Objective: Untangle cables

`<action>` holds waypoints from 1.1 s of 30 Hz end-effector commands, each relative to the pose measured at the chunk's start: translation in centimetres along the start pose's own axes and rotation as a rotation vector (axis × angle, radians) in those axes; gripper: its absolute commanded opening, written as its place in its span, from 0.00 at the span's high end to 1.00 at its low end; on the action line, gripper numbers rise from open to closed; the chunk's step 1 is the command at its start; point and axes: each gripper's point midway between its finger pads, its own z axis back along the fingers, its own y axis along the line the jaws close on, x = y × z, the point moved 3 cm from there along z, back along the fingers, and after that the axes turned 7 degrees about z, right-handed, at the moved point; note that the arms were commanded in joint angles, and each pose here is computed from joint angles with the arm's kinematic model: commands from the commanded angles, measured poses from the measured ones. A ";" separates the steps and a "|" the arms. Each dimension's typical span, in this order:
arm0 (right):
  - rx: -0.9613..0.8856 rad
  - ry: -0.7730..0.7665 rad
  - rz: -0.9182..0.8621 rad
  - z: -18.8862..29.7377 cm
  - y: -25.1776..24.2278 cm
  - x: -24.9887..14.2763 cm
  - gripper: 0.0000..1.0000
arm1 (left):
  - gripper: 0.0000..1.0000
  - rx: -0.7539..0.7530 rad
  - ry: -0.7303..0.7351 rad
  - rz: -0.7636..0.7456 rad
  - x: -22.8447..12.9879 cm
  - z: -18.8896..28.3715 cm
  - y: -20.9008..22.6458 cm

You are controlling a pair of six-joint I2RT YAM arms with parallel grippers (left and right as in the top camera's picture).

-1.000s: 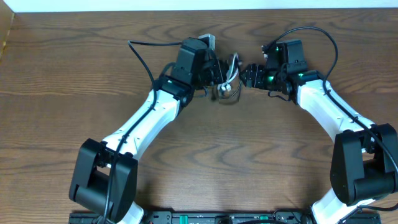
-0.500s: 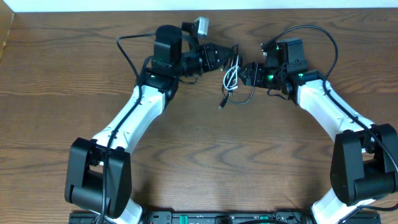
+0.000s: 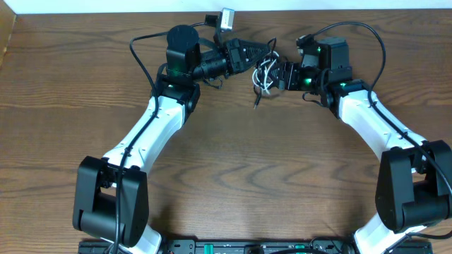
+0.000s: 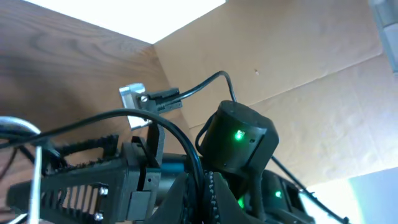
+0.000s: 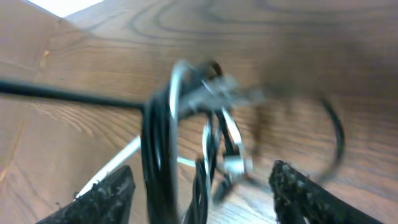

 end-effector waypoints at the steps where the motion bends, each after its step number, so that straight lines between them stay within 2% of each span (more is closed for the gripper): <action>1: 0.015 -0.021 0.012 -0.3 0.2 0.5 0.37 | 0.93 -0.039 -0.032 0.042 0.9 0.2 -1.5; 6: -0.136 -0.067 -0.011 -0.5 -1.6 1.0 0.45 | 0.93 -0.055 -0.087 0.009 1.6 0.8 -3.1; 8: -0.169 -0.071 -0.008 -0.9 -1.9 0.8 0.53 | 0.93 -0.029 -0.115 -0.002 1.8 1.1 -3.3; 9: -0.181 -0.072 -0.006 -1.1 -2.0 0.7 0.61 | 0.92 0.002 -0.130 -0.002 1.8 1.2 -3.0; 10: -0.213 -0.071 -0.009 -1.1 -2.5 0.6 0.80 | 0.92 0.076 -0.161 0.006 1.8 1.7 -2.1; 11: -0.239 -0.067 -0.014 -1.0 -2.9 0.4 0.89 | 0.93 0.135 -0.183 0.005 1.8 2.0 -1.3; 13: -0.313 -0.055 -0.045 -0.6 -4.2 0.0 0.97 | 0.93 0.267 -0.228 -0.013 1.8 3.0 0.3; 16: -0.419 -0.015 -0.088 0.3 -6.5 -1.1 0.99 | 0.93 0.484 -0.305 -0.061 1.8 5.3 2.4; 20: -0.521 0.058 -0.145 1.9 -9.1 -2.8 0.99 | 0.93 0.687 -0.367 -0.119 1.7 8.1 3.6; 26: -0.444 0.157 -0.144 2.6 -9.6 -4.3 0.99 | 0.92 0.955 -0.384 -0.183 1.0 11.7 5.8; 33: -0.469 0.216 -0.168 4.3 -11.5 -5.3 0.99 | 0.93 1.156 -0.385 -0.184 1.0 15.6 7.9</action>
